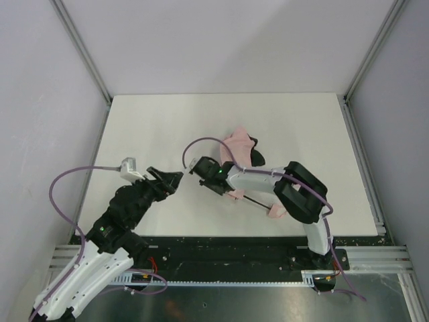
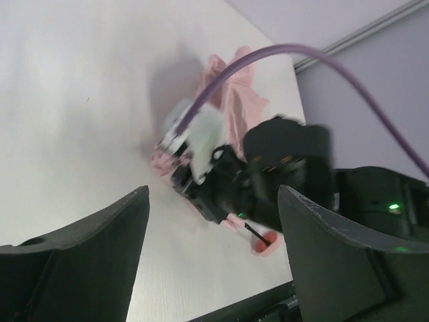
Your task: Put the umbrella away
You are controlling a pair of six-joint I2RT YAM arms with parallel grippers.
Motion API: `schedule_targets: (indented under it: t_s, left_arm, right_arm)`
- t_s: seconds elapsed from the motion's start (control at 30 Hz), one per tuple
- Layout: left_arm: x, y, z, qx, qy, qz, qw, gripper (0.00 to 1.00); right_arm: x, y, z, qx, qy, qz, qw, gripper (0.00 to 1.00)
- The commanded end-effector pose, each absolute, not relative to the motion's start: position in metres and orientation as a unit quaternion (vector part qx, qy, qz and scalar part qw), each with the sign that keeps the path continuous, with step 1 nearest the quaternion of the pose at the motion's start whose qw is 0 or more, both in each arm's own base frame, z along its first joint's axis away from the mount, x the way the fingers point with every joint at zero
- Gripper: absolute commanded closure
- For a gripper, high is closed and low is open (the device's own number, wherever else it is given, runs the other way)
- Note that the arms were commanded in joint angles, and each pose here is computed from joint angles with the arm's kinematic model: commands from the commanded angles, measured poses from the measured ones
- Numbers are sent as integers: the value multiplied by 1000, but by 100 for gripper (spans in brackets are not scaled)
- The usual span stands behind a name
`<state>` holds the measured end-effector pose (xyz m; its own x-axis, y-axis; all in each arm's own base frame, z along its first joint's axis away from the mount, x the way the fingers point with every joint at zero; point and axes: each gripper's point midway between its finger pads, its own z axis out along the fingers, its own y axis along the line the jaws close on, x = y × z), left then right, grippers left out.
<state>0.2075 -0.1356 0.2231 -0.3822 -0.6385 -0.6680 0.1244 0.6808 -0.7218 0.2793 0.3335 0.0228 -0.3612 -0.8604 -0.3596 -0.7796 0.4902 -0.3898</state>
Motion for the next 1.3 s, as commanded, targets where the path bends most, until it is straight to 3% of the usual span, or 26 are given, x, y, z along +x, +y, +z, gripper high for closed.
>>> schedule_targets:
  t_s: [0.0,0.23,0.37,0.47,0.6,0.83,0.9,1.03,1.27]
  left_arm:
    - [216,-138,191,-240,771,-348,477,19]
    - [209,-171,133,-342,798,-388,310,9]
    - [213,-183,124,-359,793,-410,272,8]
    - [216,-189,114,-370,794,-414,247,14]
    - [219,-186,105,-382,793,-409,241,14]
    - [216,-176,93,-424,767,-417,241,15]
    - [215,-178,90,-433,762,-424,230,11]
    - [223,-188,97,-422,750,-456,228,2]
    - [239,-194,90,-393,773,-432,247,1]
  right_arm:
    - [193,352,-25,-451,874,151,98,100]
    - [184,353,-36,-406,876,246,89,100]
    - [177,354,-40,-406,869,270,78,98]
    - [177,353,-36,-401,866,289,76,89]
    - [178,348,-31,-390,863,311,77,71]
    - [172,342,-34,-401,854,322,75,59]
    - [171,342,-36,-405,852,322,78,60]
    - [171,342,-39,-409,849,324,84,73]
    - [172,345,-37,-408,845,335,87,79]
